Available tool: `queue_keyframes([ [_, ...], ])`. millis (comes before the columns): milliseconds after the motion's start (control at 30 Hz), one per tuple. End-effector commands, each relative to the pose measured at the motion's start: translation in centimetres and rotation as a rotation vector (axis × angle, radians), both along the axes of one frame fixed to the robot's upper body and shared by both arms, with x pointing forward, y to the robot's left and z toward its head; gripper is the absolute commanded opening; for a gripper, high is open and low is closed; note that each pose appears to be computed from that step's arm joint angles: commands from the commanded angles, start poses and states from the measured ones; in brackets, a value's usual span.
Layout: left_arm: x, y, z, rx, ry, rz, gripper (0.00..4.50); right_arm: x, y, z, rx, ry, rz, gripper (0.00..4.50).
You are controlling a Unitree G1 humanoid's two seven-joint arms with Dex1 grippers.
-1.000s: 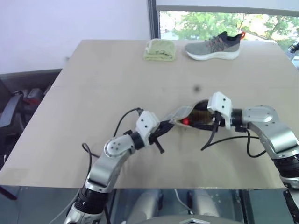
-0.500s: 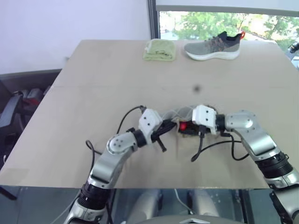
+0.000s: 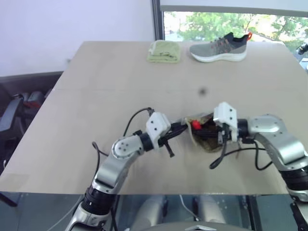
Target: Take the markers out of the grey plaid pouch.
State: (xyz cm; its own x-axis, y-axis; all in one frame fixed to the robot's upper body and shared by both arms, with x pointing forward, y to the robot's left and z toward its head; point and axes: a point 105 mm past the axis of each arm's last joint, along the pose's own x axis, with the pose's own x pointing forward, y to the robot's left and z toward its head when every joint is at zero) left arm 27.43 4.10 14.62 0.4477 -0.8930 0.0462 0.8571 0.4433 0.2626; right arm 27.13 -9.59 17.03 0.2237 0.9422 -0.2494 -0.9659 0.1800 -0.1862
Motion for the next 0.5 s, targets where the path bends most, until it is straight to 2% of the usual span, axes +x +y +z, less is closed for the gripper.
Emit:
queue_keyframes([
  [33, 2.4, 3.5, -1.0, 0.059, 0.002, 0.178, 0.0, -2.4, -0.4, 4.7, 0.116, -0.021, 0.073, 0.5],
  [133, 2.8, 3.6, -1.0, 0.059, -0.003, 0.187, 0.0, -3.0, -0.1, 5.4, 0.118, -0.026, 0.084, 0.5],
  [300, 3.5, 3.8, -1.2, 0.065, -0.002, 0.219, 0.0, -3.4, 0.6, 5.1, 0.085, -0.072, 0.108, 0.5],
  [500, 4.3, 5.0, -1.7, 0.075, 0.005, 0.295, 0.0, -2.7, 0.1, 5.6, 0.102, -0.107, 0.076, 0.5],
])
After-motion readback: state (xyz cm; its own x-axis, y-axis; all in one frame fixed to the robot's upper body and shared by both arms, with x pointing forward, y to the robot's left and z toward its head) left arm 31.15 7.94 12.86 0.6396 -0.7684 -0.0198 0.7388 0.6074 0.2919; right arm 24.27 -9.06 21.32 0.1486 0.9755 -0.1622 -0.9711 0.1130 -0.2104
